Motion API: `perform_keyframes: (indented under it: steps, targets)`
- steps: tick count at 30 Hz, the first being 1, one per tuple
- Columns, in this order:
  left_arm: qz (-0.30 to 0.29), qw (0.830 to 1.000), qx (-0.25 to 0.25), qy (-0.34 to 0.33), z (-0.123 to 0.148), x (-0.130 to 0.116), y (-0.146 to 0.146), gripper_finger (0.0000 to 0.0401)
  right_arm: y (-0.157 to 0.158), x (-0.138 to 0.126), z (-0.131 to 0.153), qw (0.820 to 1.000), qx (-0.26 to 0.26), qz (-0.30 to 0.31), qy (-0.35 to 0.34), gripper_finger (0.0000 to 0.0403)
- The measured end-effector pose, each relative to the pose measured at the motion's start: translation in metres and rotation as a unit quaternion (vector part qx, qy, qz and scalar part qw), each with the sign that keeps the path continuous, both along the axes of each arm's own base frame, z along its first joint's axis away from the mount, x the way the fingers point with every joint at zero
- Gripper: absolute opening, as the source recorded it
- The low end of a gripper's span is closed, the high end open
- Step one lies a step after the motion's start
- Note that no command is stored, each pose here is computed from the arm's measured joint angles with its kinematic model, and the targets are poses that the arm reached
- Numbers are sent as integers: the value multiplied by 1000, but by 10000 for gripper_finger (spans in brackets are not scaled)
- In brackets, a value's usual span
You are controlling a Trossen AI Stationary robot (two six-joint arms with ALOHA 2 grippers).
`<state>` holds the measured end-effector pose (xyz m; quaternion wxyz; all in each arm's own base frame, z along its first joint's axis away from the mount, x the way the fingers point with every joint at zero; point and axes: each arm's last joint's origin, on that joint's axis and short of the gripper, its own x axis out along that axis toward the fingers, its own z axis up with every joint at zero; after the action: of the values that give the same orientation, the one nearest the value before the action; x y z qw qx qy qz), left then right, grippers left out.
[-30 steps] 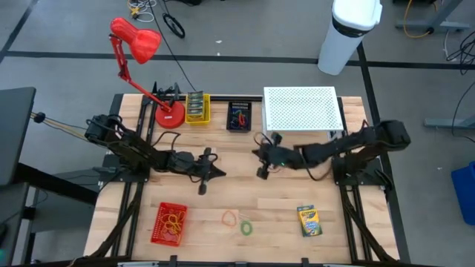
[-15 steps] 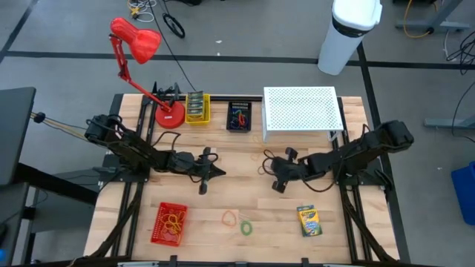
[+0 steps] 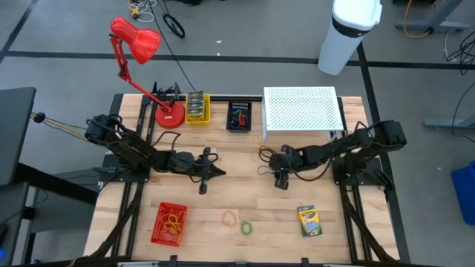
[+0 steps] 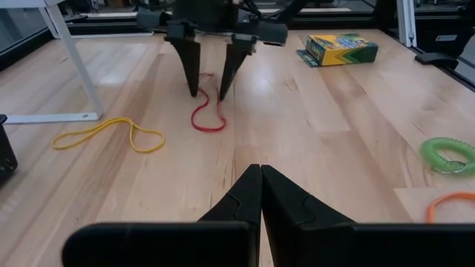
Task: Pick & Place Office Desk Supplies
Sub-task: Put the red rubber band into the red bin
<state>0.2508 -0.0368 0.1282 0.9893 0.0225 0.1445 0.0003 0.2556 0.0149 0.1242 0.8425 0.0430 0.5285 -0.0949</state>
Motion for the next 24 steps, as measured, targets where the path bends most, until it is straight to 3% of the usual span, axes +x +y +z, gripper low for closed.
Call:
perform_keyframes:
  steps: [6,15,20,24]
  targets:
    - [0,1000,1,2,0,0,0,11,1,3,-3,1000,-12,6,4,156]
    - [1,1000,0,2,0,0,0,11,1,4,-3,1000,-20,20,0,11]
    - [11,1000,3,0,0,0,1,27,4,9,0,999,-26,27,-16,20]
    - [7,1000,-5,-24,4,1,-2,55,19,22,11,993,-47,60,-91,5]
